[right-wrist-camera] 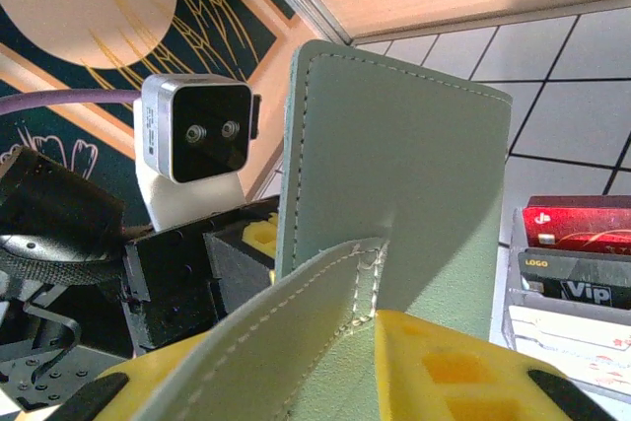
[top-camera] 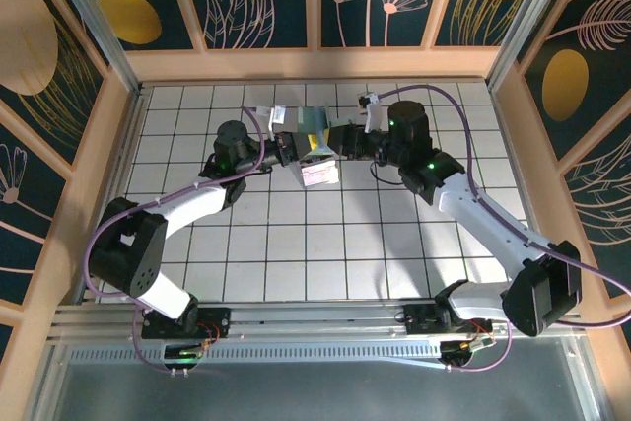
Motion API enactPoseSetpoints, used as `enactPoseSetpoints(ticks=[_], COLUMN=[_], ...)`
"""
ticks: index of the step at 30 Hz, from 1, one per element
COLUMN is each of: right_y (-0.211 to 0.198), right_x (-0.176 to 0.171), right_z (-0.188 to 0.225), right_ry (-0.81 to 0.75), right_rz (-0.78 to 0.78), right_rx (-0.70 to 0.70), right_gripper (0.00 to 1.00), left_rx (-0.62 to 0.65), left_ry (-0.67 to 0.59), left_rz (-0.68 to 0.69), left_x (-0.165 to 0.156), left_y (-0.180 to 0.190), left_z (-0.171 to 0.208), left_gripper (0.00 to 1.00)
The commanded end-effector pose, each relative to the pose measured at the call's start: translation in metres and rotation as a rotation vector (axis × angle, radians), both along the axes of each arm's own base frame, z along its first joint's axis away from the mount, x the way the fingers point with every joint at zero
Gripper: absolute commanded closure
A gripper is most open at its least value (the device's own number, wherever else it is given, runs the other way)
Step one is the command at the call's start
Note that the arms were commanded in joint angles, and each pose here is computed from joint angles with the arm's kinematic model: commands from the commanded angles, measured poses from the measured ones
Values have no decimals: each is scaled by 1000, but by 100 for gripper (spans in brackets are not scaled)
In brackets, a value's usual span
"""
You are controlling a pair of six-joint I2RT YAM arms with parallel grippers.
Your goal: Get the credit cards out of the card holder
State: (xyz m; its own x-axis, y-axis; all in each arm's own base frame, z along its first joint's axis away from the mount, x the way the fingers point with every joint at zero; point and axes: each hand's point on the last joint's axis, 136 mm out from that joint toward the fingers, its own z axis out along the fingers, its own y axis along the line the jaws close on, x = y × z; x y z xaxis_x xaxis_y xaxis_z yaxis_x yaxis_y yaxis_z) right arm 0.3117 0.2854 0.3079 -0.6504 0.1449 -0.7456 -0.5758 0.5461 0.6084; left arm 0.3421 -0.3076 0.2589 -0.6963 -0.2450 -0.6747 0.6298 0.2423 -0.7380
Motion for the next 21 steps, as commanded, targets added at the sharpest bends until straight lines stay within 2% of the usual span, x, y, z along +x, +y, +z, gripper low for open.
enactPoseSetpoints(ticks=[1, 4, 10, 21], right_y=[5, 3, -2, 2], right_x=[3, 7, 11, 11], right_z=[5, 1, -9, -13], right_ry=[-23, -13, 1, -22], right_rz=[8, -13, -50, -42], right_rx=[31, 17, -28, -74], right_gripper=[72, 73, 47, 25], left_rx=[-40, -41, -36, -25], left_ry=[-72, -84, -102, -107], left_rz=[-18, -19, -15, -3], left_x=[-8, -11, -13, -12], left_y=[0, 1, 3, 4], left_z=[19, 20, 25, 26], left_gripper=[99, 100, 100, 100])
